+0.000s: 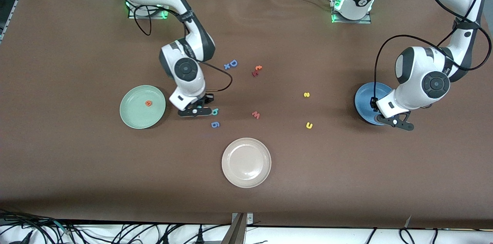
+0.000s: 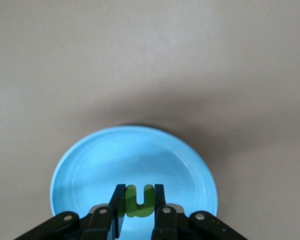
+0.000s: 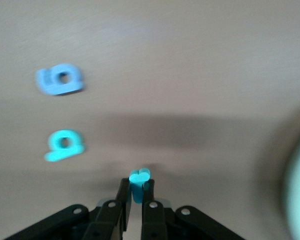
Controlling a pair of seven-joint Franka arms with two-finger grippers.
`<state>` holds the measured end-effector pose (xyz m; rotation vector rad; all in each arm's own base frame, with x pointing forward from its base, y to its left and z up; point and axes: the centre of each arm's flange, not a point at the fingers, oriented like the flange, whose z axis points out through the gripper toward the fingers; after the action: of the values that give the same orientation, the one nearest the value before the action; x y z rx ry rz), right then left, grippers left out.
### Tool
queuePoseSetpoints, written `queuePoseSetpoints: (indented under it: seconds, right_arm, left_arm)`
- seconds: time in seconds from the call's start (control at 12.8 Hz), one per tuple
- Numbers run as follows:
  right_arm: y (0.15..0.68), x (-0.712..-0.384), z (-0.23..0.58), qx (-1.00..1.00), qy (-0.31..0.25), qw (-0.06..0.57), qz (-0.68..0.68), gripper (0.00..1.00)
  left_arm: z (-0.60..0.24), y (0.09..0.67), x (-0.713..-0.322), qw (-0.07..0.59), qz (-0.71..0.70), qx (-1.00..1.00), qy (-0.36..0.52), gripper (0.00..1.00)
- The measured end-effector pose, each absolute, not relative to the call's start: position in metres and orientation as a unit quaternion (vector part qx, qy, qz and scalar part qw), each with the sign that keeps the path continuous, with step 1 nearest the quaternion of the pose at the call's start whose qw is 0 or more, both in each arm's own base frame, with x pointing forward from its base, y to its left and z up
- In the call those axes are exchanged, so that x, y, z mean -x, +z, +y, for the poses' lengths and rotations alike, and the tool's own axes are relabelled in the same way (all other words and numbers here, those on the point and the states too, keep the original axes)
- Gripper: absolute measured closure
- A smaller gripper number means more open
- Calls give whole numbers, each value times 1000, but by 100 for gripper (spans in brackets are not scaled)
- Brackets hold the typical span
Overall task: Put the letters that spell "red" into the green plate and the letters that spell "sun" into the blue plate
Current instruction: 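Drop the r on the green plate while the left gripper releases the u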
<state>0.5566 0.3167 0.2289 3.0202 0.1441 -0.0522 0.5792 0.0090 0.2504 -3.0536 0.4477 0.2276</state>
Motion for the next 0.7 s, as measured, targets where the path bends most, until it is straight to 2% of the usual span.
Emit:
queuePoseSetpoints:
  seconds: [0.16,0.39,0.54,0.7]
  right_arm:
    - [262,-573,269,-994,-41,77,65,87]
    - [277,-589,194,-986,-87,101,96,87]
    - [268,-592,145,-982,-116,107,105,87]
    - [237,-588,97,-979,-149,109,89,87]
  left_arm:
    - [19,239,-569,20,135,987,82,73]
    - [26,232,-564,19,129,988,78,73]
    - [27,231,-564,19,129,988,78,73]
    - [26,231,-564,19,129,989,75,73]
